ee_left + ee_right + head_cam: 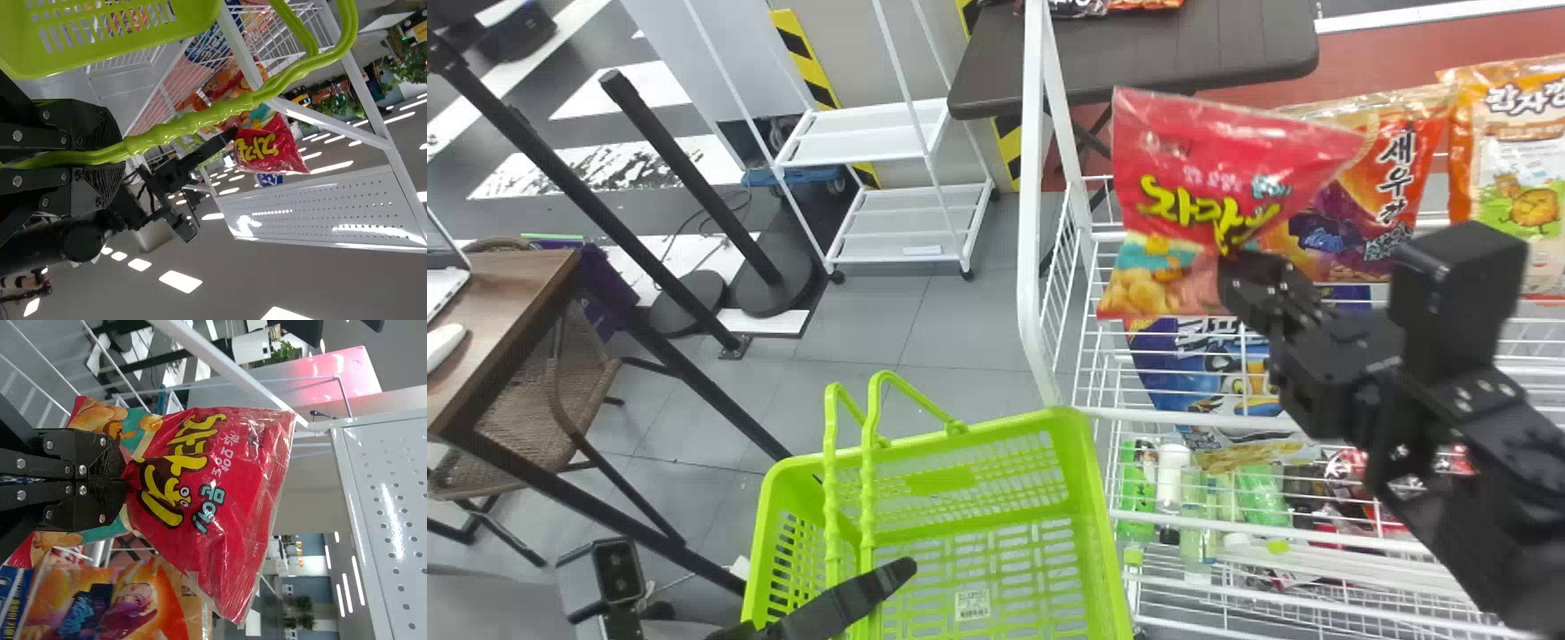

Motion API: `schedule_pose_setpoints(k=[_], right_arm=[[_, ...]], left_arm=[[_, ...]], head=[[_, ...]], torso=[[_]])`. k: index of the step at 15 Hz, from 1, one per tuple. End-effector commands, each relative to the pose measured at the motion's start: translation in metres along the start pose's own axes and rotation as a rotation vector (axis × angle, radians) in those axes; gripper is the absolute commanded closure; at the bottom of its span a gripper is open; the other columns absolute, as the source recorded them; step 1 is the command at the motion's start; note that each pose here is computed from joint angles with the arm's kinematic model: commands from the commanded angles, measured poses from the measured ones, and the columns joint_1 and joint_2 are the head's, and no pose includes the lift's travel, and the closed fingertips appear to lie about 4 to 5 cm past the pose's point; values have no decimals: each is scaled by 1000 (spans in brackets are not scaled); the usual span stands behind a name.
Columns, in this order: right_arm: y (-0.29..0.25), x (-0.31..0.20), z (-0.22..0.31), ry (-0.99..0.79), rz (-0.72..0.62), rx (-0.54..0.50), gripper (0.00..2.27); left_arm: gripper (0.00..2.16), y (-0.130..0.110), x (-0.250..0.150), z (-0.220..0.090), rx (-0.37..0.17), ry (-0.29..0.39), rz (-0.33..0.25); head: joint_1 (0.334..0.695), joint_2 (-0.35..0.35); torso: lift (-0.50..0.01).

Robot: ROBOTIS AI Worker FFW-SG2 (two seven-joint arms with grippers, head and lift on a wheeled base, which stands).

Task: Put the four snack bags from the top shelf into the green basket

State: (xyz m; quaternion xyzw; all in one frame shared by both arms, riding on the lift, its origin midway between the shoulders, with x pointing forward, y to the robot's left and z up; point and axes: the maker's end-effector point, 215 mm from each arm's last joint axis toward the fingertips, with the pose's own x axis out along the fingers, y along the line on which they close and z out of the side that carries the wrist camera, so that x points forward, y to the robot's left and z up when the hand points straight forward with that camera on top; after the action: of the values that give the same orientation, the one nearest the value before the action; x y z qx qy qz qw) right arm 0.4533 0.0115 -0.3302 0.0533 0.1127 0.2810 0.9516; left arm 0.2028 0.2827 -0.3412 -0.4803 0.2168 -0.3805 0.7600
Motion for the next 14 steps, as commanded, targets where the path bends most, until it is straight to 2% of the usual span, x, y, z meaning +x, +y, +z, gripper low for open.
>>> schedule_pose_setpoints(k=[1,4,8,14], right_arm=[[19,-24,-4,30,51,45,2256],[58,-46,-17,87,150,122,2256],[126,-61,-34,171,301,173,2256],[182,-63,-83,280,426,247,2256]], left_arm=[[2142,-2,1,0,-2,-2,-13],[2145,-2,2,0,-1,-3,-14],[2145,-2,2,0,-3,-2,-15],[2145,-2,5,-1,-3,1,-21]], head=[[695,350],[695,350],[695,350],[695,350]], torso=[[0],[0],[0],[0]])
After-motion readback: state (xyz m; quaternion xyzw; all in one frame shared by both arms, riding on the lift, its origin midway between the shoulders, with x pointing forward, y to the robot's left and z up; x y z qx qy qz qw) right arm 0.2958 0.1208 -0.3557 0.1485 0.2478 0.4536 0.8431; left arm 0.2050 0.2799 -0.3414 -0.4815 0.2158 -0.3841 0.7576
